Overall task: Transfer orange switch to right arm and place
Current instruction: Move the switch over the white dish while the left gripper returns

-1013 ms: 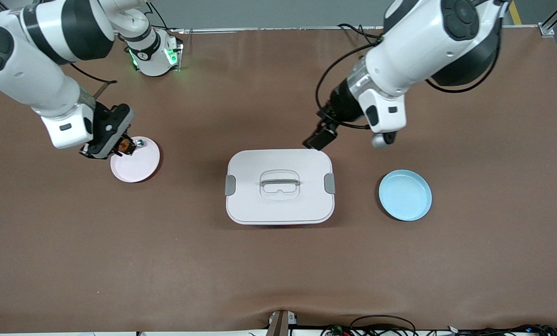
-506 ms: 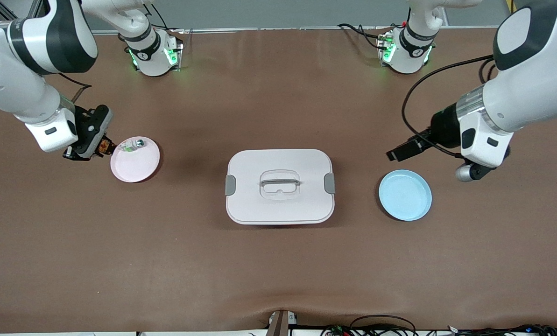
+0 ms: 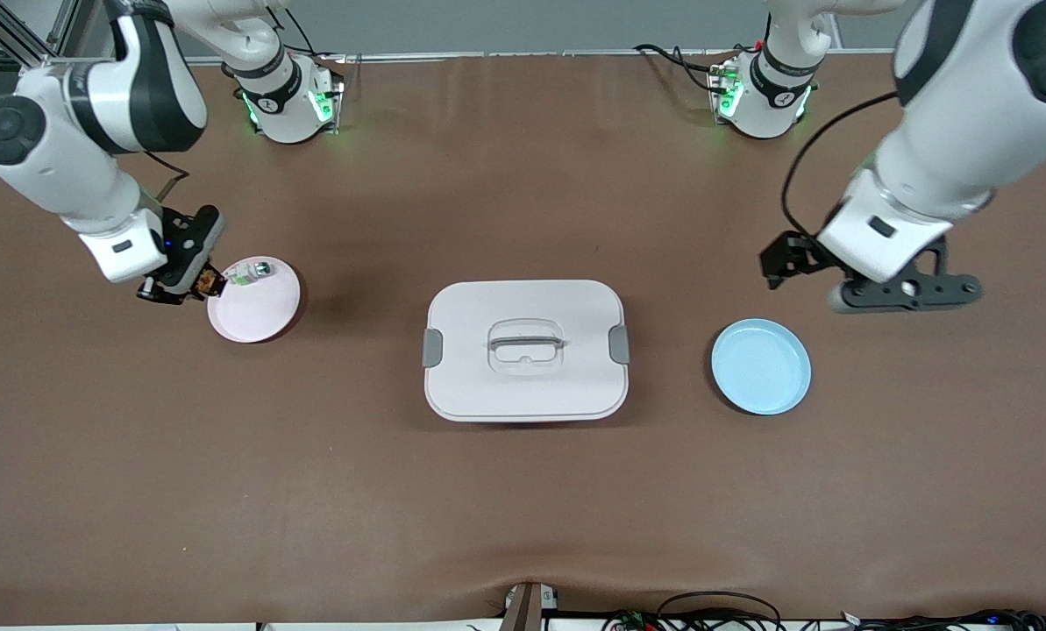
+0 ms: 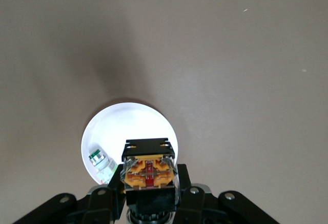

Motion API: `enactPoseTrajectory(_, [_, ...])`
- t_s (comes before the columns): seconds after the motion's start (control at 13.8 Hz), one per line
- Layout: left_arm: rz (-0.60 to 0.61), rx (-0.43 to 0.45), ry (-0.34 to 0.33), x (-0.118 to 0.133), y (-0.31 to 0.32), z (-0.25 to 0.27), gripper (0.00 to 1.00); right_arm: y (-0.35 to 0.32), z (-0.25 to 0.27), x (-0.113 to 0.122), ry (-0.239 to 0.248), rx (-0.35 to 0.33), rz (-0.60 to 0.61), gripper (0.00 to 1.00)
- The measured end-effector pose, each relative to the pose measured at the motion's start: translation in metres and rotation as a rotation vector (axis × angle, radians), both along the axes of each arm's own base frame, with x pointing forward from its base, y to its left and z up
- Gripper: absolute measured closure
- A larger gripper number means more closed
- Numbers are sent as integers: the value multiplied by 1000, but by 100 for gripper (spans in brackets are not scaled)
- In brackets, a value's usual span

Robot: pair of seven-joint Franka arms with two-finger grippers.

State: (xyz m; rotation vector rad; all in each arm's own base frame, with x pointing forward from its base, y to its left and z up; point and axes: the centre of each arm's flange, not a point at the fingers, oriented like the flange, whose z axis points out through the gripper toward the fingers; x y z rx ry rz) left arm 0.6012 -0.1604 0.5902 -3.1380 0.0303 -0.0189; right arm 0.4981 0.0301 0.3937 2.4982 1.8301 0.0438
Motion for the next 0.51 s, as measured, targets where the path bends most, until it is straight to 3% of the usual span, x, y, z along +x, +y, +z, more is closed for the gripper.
enactPoseTrajectory(0.22, [-33,-1,0,21,71,-9,0,3,-38,-19,-30,-26,47,57])
enactPoseTrajectory(0.51, [-50,-1,-2,27,123,-10,0,5,-69,-37,-69,-60,108,57])
